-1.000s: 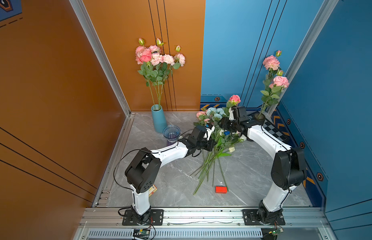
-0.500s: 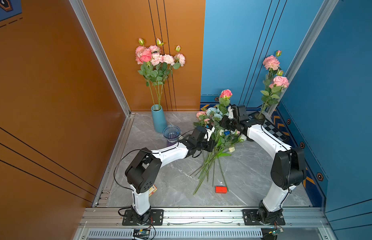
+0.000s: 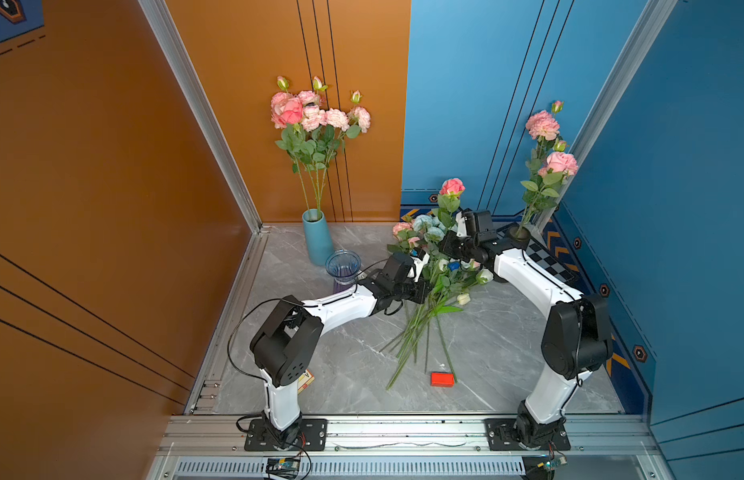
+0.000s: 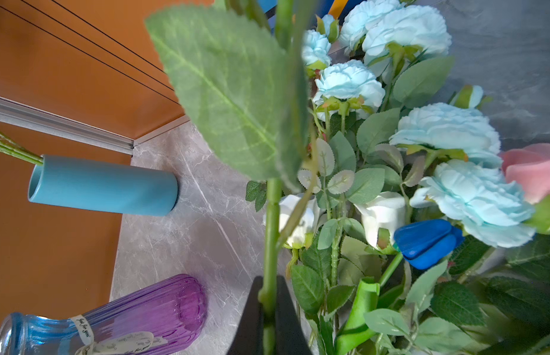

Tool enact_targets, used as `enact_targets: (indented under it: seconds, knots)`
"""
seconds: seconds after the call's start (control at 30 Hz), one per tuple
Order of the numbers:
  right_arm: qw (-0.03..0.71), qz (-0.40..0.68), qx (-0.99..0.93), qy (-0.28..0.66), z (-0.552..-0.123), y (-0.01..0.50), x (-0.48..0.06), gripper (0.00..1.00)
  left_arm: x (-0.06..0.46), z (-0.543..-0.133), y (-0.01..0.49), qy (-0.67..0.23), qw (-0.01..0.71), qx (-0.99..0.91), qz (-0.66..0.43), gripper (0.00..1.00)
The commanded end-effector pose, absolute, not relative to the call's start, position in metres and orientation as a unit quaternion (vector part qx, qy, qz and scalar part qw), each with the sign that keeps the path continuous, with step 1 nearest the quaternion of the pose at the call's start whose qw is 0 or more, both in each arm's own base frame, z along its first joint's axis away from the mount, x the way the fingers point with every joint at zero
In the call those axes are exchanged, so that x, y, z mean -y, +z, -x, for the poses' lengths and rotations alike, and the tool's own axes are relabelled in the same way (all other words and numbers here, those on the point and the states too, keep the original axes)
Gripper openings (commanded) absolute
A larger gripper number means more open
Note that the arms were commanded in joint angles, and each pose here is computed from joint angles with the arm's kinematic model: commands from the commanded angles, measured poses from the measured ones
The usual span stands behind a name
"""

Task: Place the pink flowers into the vase
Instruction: Pick up the flower at the center of the board, then place the flower in the vase.

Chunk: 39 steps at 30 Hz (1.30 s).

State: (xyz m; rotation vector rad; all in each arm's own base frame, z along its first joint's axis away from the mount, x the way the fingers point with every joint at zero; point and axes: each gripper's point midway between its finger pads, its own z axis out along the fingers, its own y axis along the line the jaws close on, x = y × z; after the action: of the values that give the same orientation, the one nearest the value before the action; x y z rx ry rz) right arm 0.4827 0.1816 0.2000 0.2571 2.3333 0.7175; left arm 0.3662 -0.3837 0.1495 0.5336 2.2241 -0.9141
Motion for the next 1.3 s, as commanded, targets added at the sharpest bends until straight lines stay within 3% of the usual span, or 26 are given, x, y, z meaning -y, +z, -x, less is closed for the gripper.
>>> enact_targets:
  seconds: [0.0,0.37,0.43,0.5,0.6,0.7,1.03,1.27]
  knots:
    - [0.358,-0.089,-0.886,0.28,-0.486,0.221,-0.181,0.0,0.385,-0.371,0.154,-0.352,0.341,-0.849,-0.198,0.05]
    - [0.396,-0.062,-0.877,0.265,-0.485,0.251,-0.179,0.0,0.382,-0.372,0.162,-0.357,0.347,-0.844,-0.2,0.27]
    - [0.4,-0.057,-0.878,0.257,-0.487,0.255,-0.176,0.0,0.382,-0.372,0.164,-0.358,0.348,-0.843,-0.201,0.35]
    - [0.406,-0.049,-0.878,0.25,-0.489,0.262,-0.175,0.0,0.382,-0.37,0.166,-0.36,0.349,-0.841,-0.203,0.49]
    - [0.426,-0.032,-0.873,0.236,-0.491,0.281,-0.17,0.0,0.38,-0.369,0.171,-0.357,0.356,-0.838,-0.209,0.8]
    - [0.461,-0.009,-0.862,0.211,-0.491,0.313,-0.159,0.0,0.376,-0.368,0.179,-0.351,0.37,-0.833,-0.216,0.99]
    - [0.615,0.069,-0.781,0.087,-0.469,0.452,-0.099,0.0,0.37,-0.377,0.217,-0.313,0.439,-0.805,-0.249,0.99]
    - [0.683,0.088,-0.725,-0.015,-0.455,0.501,-0.062,0.0,0.376,-0.382,0.232,-0.292,0.469,-0.79,-0.268,0.99]
